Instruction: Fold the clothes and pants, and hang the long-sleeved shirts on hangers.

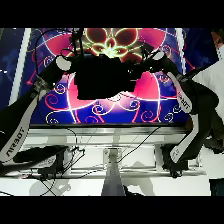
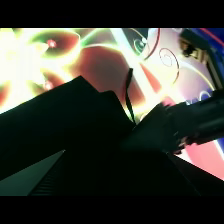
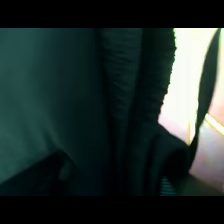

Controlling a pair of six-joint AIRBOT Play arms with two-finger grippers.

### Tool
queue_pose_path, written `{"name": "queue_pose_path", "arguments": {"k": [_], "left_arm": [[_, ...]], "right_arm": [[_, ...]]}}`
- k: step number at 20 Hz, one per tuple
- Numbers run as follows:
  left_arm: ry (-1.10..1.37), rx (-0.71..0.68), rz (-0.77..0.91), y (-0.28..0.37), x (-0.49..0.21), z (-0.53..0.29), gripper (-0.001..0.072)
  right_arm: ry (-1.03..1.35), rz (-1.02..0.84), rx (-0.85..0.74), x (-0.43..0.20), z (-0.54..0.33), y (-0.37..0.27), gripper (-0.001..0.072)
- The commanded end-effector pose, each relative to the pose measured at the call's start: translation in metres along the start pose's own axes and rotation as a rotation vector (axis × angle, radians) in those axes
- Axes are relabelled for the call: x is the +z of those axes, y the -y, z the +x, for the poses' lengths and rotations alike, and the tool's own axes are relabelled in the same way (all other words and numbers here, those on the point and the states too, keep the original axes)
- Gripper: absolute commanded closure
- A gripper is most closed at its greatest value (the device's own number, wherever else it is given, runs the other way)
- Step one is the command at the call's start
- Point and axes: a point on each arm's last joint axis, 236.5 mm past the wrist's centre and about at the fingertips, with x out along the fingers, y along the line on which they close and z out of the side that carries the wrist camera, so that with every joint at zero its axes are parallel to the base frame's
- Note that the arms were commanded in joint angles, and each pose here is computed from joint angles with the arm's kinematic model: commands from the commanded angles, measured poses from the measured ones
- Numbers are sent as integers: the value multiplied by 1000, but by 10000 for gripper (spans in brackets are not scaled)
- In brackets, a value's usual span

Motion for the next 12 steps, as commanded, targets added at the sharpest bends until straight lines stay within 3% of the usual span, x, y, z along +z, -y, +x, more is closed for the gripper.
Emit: {"name": "queue_pose_path", "arguments": {"k": [1,2,3,4,8,12], "left_arm": [[-42,15,52,-6,-9,-2,11],[-58,27,77,-10,-12,-3,12],[-72,39,101,-15,-14,-4,12],[-80,51,121,-20,-14,-8,12],[-20,91,95,-39,15,-45,12],[12,166,102,-70,40,-109,13]], "right_arm": [[-63,-63,-56,-25,25,-3,226],[-70,-72,-50,-30,31,-9,405],[-62,-90,-50,-32,38,-16,652],[-42,-112,-50,-31,42,-21,692],[13,-200,-22,-11,18,-47,693],[216,-254,33,41,-83,-90,693]]}}
